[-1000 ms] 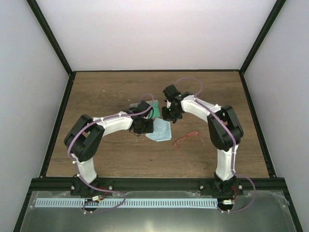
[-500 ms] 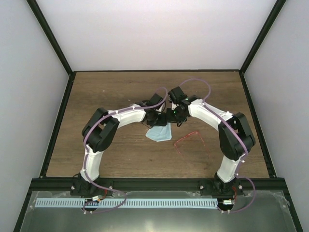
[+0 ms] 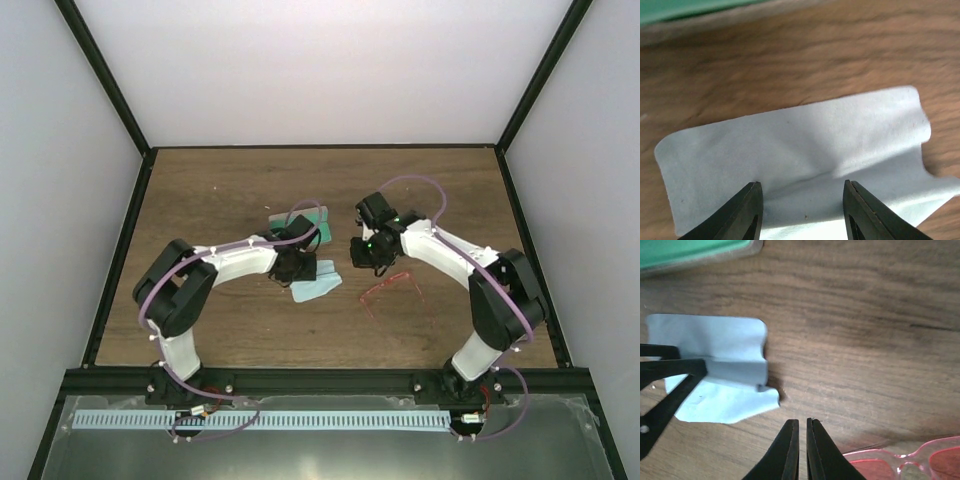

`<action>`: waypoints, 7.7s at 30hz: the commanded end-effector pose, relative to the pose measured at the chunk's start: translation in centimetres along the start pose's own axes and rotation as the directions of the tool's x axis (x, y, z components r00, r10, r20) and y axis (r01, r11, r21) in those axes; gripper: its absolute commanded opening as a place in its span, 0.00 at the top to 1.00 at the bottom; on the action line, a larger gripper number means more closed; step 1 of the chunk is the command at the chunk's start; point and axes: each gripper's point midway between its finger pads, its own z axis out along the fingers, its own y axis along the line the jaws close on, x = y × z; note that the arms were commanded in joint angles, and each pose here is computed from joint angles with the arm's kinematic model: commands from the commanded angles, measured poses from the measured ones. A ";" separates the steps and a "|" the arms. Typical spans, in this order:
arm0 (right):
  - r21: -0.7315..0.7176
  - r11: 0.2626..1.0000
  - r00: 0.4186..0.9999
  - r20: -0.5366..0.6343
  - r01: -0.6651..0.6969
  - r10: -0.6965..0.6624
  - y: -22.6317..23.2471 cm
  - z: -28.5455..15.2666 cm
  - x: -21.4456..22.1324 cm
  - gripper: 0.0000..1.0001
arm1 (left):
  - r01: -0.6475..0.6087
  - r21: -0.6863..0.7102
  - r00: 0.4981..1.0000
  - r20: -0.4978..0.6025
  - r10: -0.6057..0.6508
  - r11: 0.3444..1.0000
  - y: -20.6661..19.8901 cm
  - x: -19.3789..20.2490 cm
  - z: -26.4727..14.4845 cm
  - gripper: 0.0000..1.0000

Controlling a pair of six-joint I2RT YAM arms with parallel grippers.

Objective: Organize the sunglasses
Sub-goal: Adjust the glasses cleaning cloth at the center of the board.

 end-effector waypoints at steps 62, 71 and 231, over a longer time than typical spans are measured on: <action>-0.195 0.888 0.847 -0.271 0.417 -0.457 11.6 9.9 10.6 0.96 | 0.453 -0.140 0.883 0.209 -0.421 0.880 15.7 -4.6 -9.0 0.20; -0.244 0.828 0.779 -0.286 0.505 -0.559 13.9 8.0 13.6 0.95 | 0.468 -0.139 0.875 0.212 -0.435 0.873 17.2 -5.0 -9.5 0.12; 0.110 0.972 0.975 -0.111 0.207 -0.195 1.6 7.0 -0.6 0.99 | 0.162 -0.040 0.984 0.088 -0.158 0.986 6.6 -2.2 -3.4 0.27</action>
